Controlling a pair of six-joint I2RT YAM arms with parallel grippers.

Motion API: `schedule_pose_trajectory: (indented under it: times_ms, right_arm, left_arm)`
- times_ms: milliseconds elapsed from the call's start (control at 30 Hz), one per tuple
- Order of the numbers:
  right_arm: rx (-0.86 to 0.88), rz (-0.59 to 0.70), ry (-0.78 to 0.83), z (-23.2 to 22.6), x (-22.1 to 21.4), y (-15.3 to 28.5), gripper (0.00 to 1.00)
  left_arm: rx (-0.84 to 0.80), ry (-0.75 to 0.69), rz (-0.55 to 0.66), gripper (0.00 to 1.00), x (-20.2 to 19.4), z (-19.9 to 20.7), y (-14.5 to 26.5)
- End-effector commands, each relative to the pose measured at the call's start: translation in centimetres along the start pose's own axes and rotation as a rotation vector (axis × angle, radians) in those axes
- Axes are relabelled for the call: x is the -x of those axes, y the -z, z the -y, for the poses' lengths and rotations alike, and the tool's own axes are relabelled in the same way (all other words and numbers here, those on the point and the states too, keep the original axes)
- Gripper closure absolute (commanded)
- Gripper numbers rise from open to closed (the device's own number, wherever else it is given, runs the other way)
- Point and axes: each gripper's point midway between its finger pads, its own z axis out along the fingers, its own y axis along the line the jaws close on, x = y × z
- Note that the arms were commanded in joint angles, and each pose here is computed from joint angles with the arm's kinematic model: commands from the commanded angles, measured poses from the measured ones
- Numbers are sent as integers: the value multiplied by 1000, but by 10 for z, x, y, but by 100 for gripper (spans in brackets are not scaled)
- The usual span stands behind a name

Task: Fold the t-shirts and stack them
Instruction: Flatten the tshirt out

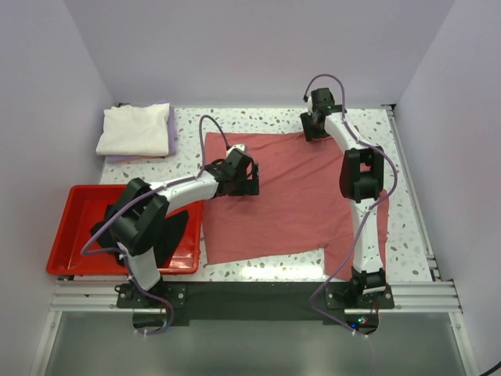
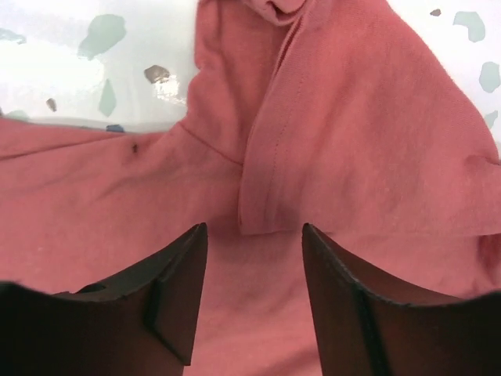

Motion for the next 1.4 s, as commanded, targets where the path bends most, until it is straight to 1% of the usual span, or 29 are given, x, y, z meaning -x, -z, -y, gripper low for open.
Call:
schedule_pose_trajectory:
  times_ms: [0,67,133,300,367,400,533,700,733,833,900,933,967,1000,1033,1100,1167,1200,1233,1267,1300,1367]
  right_arm:
    - [-37,88,2,14,31,8,46]
    - [-39,77,11,12,27,2,54]
    - [-46,62,16,13,22,-5,59]
    - [-107,70,3,23,21,-10,83]
    - [-143,98,-15,29,29,-9,97]
    - [-179,111,-24,36,32,-7,100]
    - [-243,178,-35,49,51,-3,100]
    - [-335,245,-44,77,69,-2,100]
    - [-360,275,-45,84,77,-1,100]
    - [-403,312,-60,104,81,-8,100]
    - [-429,361,-85,120,88,-15,100]
    - [-446,411,-99,127,100,-12,100]
    - [-455,408,-105,131,95,-24,100]
    - [-473,422,-122,143,97,-26,100]
    - [-495,474,-144,152,109,-22,100]
    - [-552,491,-156,167,105,-32,100]
    - [-584,566,-165,179,117,-29,96]
    - [-596,568,-156,180,115,-35,80]
    - [-608,597,-159,182,122,-30,66]
    - [-607,599,-151,182,123,-30,49]
    - [-595,611,-138,181,129,-24,2]
    - [-583,607,-134,178,129,-18,1]
  left_arm:
    - [-36,-1,33,0,15,12,-7]
    - [-26,-1,17,0,11,8,-13]
    - [-14,2,3,0,6,4,-17]
    - [17,-1,-33,0,-8,-5,-24]
    - [19,2,-43,0,-12,-7,-26]
    - [24,1,-49,0,-15,-9,-26]
    - [36,-7,-69,0,-24,-14,-27]
    - [47,-15,-95,0,-31,-19,-26]
    - [43,-23,-94,0,-31,-19,-26]
    - [36,-41,-99,0,-33,-20,-23]
    - [30,-47,-96,0,-32,-19,-21]
    - [25,-57,-95,0,-31,-18,-21]
    - [17,-59,-89,0,-29,-16,-21]
    - [11,-62,-85,0,-27,-15,-19]
    - [3,-70,-84,0,-26,-14,-19]
    - [-13,-81,-76,0,-23,-11,-17]
    - [-27,-89,-65,0,-20,-8,-15]
    - [-31,-102,-60,0,-18,-8,-15]
    - [-31,-106,-56,0,-17,-8,-15]
    - [-35,-111,-47,0,-13,-6,-13]
    - [-35,-121,-44,0,-12,-5,-13]
    - [-39,-120,-28,0,-5,-3,-13]
